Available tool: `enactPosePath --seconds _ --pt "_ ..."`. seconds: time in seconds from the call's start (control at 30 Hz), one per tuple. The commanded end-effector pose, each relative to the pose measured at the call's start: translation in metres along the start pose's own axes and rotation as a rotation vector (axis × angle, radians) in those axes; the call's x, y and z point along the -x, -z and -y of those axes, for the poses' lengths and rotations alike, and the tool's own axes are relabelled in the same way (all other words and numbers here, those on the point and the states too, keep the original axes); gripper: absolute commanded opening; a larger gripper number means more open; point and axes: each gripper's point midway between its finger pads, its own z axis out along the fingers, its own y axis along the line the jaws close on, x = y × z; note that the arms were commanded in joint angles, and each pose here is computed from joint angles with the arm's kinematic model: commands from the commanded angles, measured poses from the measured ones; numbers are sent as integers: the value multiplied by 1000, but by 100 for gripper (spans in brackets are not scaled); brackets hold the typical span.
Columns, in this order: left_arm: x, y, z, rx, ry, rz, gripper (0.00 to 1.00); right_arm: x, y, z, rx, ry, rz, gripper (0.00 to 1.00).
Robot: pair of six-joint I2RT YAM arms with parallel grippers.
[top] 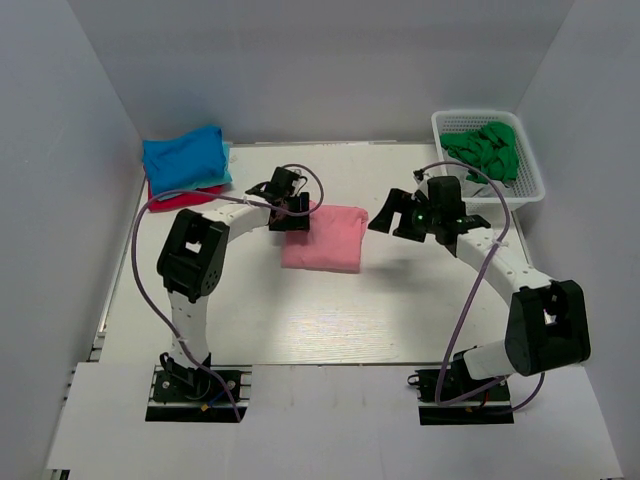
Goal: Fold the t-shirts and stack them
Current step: Put the neatly folded tshirt into the corner of the board with the left arm
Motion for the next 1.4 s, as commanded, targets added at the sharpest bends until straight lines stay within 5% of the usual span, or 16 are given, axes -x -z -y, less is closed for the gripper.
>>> enactPosePath --seconds 0.0,0.03,0.17,0.43,0.57,0.67,1.03,1.37 --pt "-45 -19 -2 -15 -9 -121 71 -2 7 5 -29 26 19 90" --pt "-58 -21 -4 -2 -18 -145 60 0 8 9 -52 27 37 90" --pt "-62 -21 -20 103 -12 -135 42 1 12 13 -78 20 58 90" --pt "-66 -29 -12 111 -117 -166 37 0 22 26 -152 24 91 90" --pt "-70 -31 -12 155 -141 -184 0 -8 29 39 -216 22 90 90" --pt "-69 -32 -18 179 -167 -181 0 -6 37 40 -232 29 117 90" --pt "69 81 -19 254 -255 287 0 0 67 48 -285 105 265 90" --pt "132 127 -33 346 -316 422 0 11 100 45 -322 118 384 90"
